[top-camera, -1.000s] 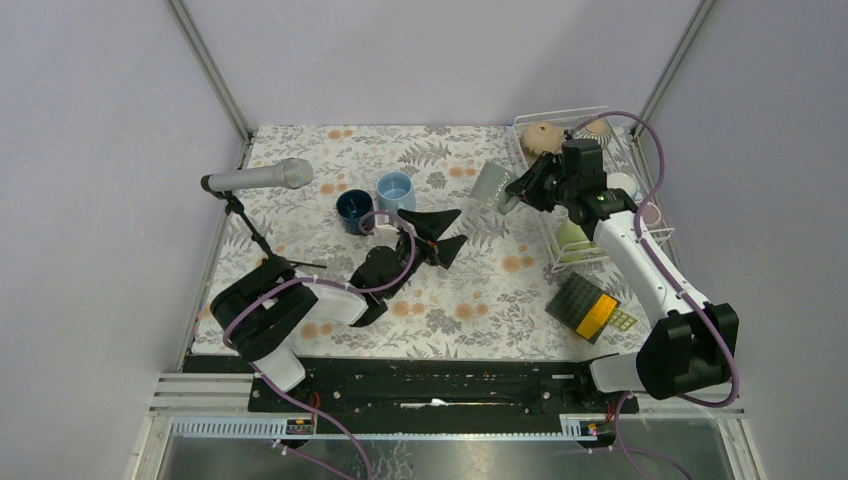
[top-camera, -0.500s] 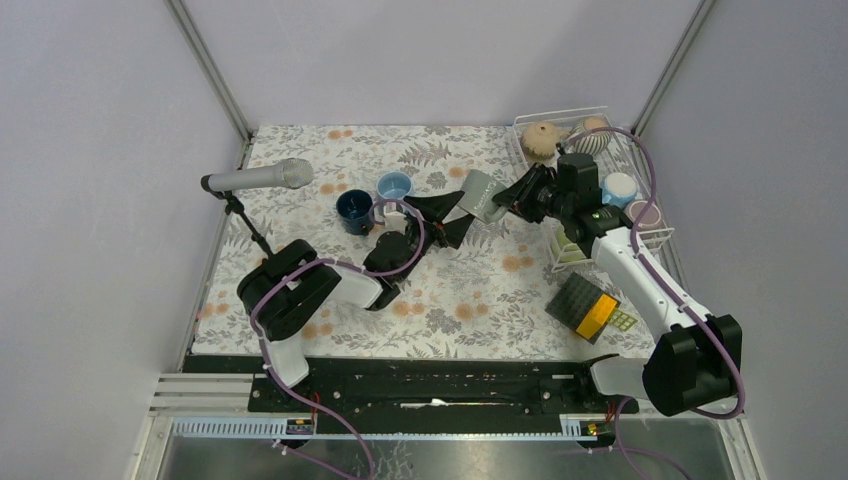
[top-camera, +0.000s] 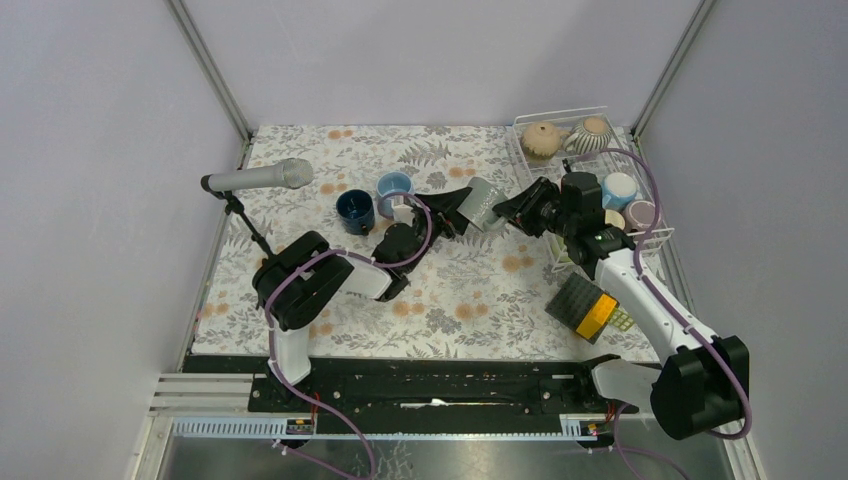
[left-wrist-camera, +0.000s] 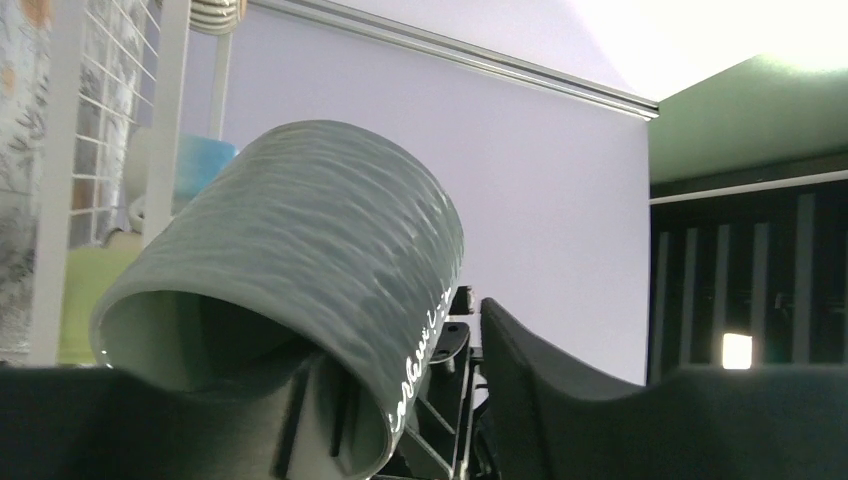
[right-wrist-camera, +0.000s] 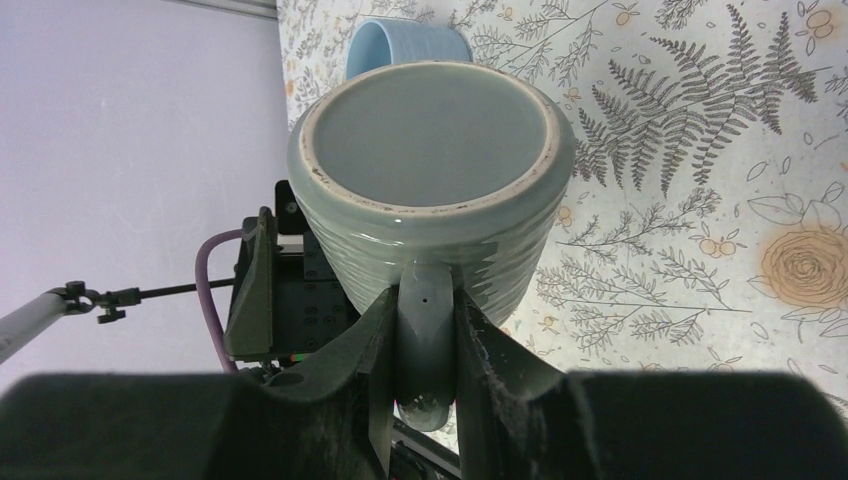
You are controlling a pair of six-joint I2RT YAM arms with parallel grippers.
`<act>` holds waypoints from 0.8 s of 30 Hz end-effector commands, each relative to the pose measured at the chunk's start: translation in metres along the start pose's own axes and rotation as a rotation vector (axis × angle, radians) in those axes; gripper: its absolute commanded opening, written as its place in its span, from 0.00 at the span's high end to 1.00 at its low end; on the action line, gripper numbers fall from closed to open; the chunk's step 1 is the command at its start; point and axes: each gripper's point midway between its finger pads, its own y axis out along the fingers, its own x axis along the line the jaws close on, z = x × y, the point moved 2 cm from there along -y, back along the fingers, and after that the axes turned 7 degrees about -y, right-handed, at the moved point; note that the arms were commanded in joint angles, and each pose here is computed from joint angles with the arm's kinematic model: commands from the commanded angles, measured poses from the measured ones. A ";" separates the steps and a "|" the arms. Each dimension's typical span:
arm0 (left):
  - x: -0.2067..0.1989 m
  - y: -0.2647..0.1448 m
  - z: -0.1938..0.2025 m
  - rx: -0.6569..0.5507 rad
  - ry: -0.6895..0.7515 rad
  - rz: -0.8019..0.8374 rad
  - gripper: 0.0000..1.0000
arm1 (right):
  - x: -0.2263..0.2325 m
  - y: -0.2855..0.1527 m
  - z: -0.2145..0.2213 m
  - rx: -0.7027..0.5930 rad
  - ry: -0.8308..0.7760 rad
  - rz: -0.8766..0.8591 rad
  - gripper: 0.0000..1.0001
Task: Unload the cups from the dish rack
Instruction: Place the cup at the center of the board.
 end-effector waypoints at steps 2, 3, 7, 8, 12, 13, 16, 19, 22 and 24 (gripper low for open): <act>-0.040 0.005 0.022 0.076 -0.037 0.146 0.60 | 0.049 -0.023 -0.027 -0.153 0.015 -0.199 1.00; -0.041 0.005 0.022 0.077 -0.037 0.149 0.63 | 0.048 -0.024 -0.026 -0.159 0.025 -0.200 1.00; -0.042 0.005 0.026 0.088 -0.041 0.155 0.84 | 0.044 -0.027 -0.025 -0.177 0.054 -0.201 1.00; -0.042 0.005 0.026 0.089 -0.039 0.157 0.92 | 0.044 -0.027 -0.024 -0.178 0.057 -0.201 1.00; -0.045 0.006 0.030 0.098 -0.005 0.152 1.00 | 0.041 -0.029 -0.023 -0.185 0.049 -0.195 1.00; -0.045 0.007 0.032 0.102 0.009 0.148 1.00 | 0.040 -0.030 -0.023 -0.188 0.041 -0.190 0.99; -0.045 0.009 0.037 0.115 0.065 0.123 1.00 | 0.033 -0.031 -0.021 -0.191 0.011 -0.153 0.71; -0.041 0.012 0.040 0.115 0.141 0.080 1.00 | 0.024 -0.033 -0.020 -0.200 -0.026 -0.103 0.40; -0.037 0.014 0.043 0.114 0.223 0.034 1.00 | 0.012 -0.037 -0.017 -0.203 -0.056 -0.044 0.21; -0.035 0.015 0.044 0.117 0.271 0.010 1.00 | 0.004 -0.040 -0.015 -0.202 -0.067 -0.009 0.13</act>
